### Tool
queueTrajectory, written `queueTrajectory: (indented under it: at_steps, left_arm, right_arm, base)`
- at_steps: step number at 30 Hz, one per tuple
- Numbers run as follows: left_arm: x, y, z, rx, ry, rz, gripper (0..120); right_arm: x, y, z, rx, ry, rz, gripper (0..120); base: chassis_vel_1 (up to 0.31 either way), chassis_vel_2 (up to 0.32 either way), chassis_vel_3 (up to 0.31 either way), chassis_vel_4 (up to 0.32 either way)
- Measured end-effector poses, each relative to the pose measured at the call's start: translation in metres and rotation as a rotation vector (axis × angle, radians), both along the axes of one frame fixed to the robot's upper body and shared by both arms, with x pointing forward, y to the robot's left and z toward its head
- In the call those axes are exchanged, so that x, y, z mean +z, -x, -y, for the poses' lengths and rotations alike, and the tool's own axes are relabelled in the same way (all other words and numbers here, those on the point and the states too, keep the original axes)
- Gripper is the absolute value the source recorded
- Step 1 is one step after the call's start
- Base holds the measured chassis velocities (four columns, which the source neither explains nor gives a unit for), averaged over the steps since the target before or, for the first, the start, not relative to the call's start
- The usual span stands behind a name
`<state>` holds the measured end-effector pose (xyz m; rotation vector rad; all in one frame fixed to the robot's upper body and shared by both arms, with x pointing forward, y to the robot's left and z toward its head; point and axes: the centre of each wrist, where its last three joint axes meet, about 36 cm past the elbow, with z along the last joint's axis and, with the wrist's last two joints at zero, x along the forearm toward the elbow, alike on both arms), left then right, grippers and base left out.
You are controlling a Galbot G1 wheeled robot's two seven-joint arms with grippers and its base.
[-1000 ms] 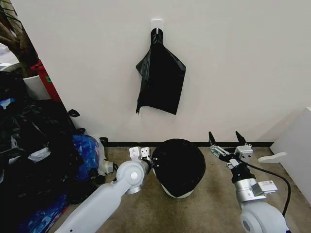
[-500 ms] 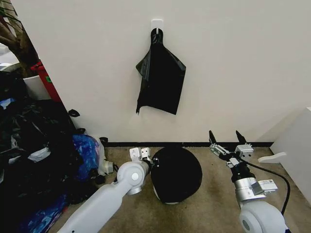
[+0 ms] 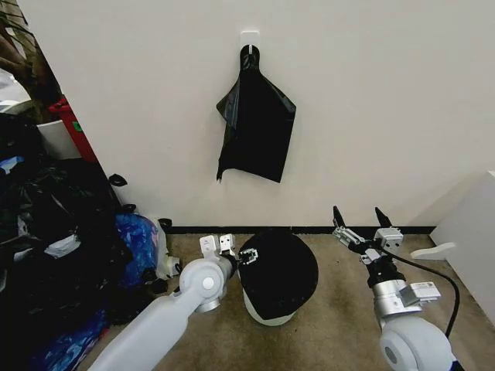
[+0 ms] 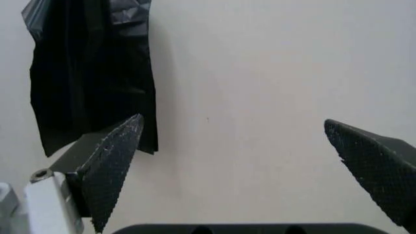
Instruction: Place the garbage bag over the trash bin.
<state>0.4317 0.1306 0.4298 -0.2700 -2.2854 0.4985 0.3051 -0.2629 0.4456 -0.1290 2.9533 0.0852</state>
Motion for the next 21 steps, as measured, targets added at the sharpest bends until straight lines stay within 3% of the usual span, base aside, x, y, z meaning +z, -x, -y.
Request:
queueTrajectory:
  at_steps: [8, 21]
  left_arm:
    - [0.008, 0.011, -0.017, 0.018, -0.025, 0.002, 100]
    - [0.014, 0.036, -0.057, 0.023, 0.077, 0.086, 100]
  right_arm:
    - [0.002, -0.002, -0.007, 0.012, -0.023, -0.007, 100]
    - [0.004, -0.001, -0.02, 0.031, -0.024, -0.008, 100]
  base:
    - [0.0, 0.0, 0.0, 0.0]
    - [0.0, 0.0, 0.0, 0.0]
